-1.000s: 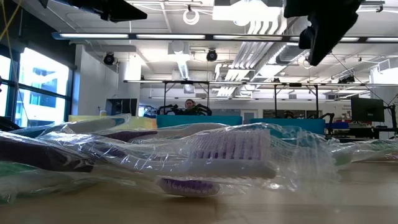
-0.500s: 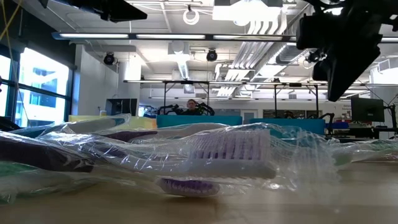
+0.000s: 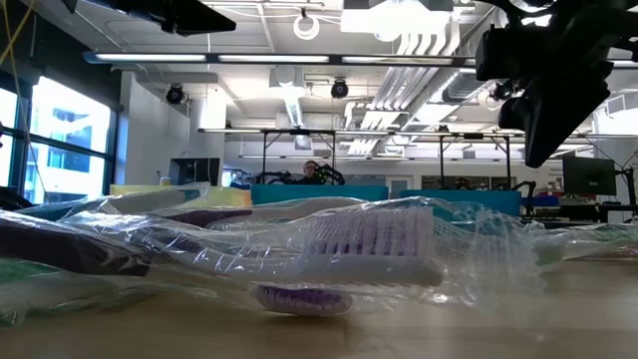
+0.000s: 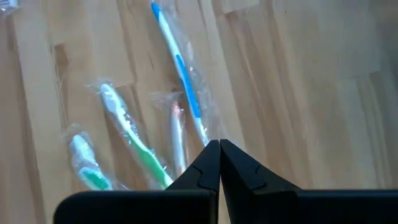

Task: Pick & Place Toothbrushes
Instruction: Put the blue toothbrush into the yellow bin

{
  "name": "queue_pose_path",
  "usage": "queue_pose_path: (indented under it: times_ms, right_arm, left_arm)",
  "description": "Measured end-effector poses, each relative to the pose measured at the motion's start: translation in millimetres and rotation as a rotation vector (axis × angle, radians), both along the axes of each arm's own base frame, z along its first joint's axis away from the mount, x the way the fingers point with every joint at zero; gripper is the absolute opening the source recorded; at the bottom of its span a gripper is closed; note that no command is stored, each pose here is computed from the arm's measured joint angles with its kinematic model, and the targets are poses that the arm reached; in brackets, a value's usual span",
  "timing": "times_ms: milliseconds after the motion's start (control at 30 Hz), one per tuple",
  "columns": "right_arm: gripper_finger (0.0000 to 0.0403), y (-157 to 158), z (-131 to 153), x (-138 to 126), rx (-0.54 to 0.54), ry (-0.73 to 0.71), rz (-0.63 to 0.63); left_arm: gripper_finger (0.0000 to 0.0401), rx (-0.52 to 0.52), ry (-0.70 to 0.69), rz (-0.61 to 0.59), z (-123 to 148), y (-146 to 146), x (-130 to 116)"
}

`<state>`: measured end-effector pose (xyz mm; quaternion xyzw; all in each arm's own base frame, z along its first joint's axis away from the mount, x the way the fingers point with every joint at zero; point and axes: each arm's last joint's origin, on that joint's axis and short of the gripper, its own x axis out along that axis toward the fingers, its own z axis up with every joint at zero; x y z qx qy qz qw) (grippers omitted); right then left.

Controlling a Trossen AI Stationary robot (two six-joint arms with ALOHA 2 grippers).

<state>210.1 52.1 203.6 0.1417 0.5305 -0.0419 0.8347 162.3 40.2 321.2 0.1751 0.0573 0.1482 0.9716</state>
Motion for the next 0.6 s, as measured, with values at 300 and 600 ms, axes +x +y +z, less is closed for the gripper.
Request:
queue_pose_path:
  times_ms: [300,600]
  right_arm:
    - [0.01,2,-14,9,-0.01,0.046,0.016]
    - [0.0126,10,-44,25,-0.044,0.121,0.055]
  left_arm:
    - [0.0,-0.001,0.003,0.0,0,0,0]
    - [0.0,-0.011,0.048,0.0,-5,0,0]
